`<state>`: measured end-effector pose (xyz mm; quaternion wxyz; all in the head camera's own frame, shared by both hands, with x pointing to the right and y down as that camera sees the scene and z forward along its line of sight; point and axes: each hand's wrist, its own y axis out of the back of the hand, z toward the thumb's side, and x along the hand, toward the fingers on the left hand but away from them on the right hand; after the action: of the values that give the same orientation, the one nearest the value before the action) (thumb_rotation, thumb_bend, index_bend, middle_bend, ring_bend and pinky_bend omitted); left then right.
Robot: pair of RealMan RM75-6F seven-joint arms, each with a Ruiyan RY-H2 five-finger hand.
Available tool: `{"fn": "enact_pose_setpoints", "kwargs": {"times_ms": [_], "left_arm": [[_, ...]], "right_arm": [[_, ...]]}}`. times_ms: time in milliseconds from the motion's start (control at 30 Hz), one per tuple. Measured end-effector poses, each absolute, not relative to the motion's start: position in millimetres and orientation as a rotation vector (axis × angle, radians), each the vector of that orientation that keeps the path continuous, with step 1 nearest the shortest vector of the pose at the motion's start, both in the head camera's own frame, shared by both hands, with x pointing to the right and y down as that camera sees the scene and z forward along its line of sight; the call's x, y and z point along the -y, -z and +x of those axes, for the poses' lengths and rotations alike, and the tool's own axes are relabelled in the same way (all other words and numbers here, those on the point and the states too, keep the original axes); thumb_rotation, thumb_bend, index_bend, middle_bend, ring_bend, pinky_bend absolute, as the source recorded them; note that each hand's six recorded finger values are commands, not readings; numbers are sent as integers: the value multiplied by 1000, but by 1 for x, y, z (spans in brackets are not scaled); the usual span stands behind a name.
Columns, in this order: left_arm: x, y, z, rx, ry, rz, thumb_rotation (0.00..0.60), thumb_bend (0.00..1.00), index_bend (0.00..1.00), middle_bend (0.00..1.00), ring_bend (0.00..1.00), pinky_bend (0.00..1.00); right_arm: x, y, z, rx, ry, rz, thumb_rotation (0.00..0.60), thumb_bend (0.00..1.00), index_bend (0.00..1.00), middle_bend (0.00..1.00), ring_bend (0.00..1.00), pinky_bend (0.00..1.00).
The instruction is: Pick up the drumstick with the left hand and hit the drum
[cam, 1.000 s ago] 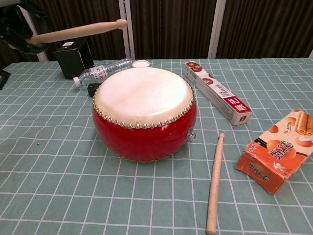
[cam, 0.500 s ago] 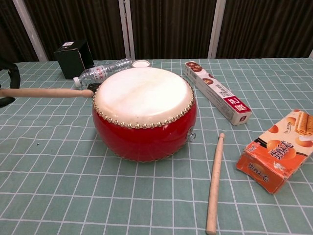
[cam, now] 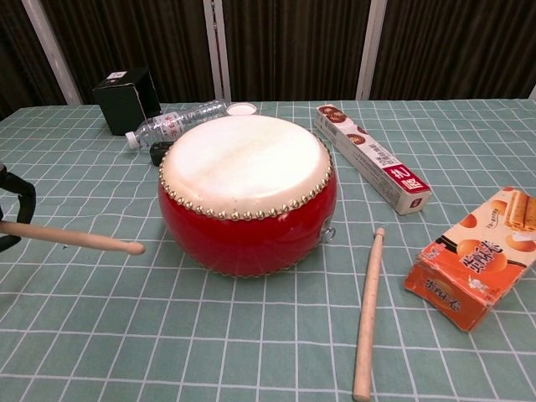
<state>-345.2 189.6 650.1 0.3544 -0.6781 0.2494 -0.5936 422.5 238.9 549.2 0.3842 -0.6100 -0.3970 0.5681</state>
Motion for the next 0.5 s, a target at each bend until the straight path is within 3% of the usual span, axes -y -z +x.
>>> {"fn": "enact_pose_setpoints", "kwargs": {"times_ms": [233,367,500], "left_arm": [[-196,-664,-345,-570,1583,-1753,600,222,346,510,474,508],[-198,-666,-348,-544,1621,-1755,600,176,245,372,354,403],[-199,-665,-349,-521,1636,-1751,600,156,209,311,299,356]], "right_arm": [[-239,-550,423,1012,-1452,-1554,600,251,0,0,0,116],[-239,-550,423,1013,-1450,-1556,600,251,0,0,0,116],[-239,-550,423,1012,-1450,-1557,600,251,0,0,0,116]]}}
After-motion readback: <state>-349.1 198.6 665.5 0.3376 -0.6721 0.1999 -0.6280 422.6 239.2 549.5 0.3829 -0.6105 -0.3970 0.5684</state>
